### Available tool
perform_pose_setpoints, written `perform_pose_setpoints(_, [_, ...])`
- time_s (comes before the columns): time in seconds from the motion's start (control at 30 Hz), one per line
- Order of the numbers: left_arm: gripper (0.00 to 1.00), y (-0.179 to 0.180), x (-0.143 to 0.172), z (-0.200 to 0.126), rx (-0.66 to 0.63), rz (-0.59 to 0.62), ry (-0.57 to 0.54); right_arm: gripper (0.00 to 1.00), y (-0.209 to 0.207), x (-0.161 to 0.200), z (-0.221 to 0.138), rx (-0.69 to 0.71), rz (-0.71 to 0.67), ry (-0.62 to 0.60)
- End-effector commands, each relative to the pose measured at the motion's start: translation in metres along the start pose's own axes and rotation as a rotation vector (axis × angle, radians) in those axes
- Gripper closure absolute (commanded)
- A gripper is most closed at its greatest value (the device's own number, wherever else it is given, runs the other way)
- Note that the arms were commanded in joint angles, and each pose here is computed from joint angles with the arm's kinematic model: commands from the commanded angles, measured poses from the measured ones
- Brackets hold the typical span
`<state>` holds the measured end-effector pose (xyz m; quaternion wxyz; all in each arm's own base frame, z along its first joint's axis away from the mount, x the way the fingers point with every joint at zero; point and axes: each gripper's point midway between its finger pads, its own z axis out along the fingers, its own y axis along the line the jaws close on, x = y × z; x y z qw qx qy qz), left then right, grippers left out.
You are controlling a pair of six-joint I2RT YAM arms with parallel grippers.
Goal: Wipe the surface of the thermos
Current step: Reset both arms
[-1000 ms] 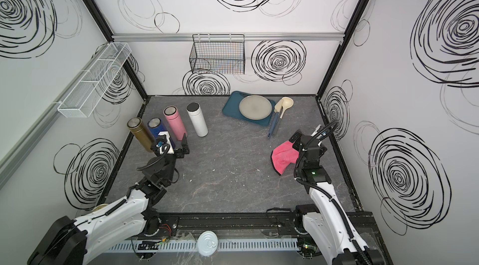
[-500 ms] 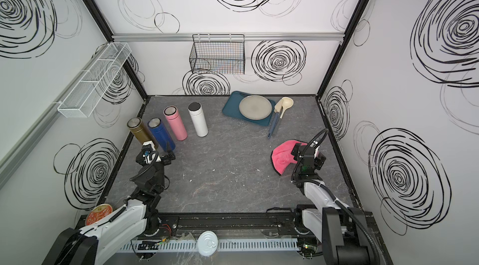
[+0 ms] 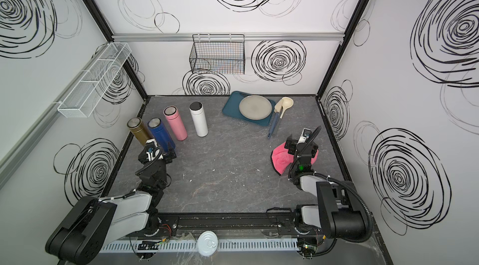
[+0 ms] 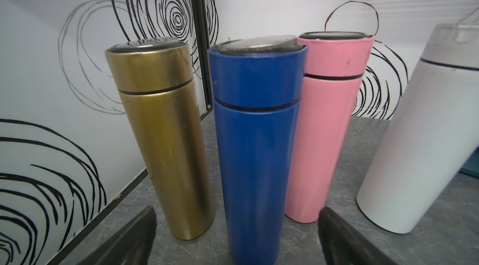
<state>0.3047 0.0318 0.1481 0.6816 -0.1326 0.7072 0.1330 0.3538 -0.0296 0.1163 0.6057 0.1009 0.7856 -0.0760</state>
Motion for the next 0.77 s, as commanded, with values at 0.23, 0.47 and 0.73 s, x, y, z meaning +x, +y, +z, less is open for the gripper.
perform_pose_setpoints(0.23, [0.01,0.003,-0.024,0.005,-0.012,-0.049,-0.120,0.00,0.013,0.005,0.021,-0.077,-0.022,0.026])
perform_pose_setpoints(0.47, [0.01,0.006,-0.019,0.010,-0.010,-0.073,-0.113,0.00,0.012,0.002,0.014,-0.054,-0.027,-0.011])
perform_pose_setpoints(0.73, [0.01,0.005,-0.019,0.011,0.000,-0.075,-0.112,0.00,0.010,0.002,0.013,-0.045,-0.026,-0.015])
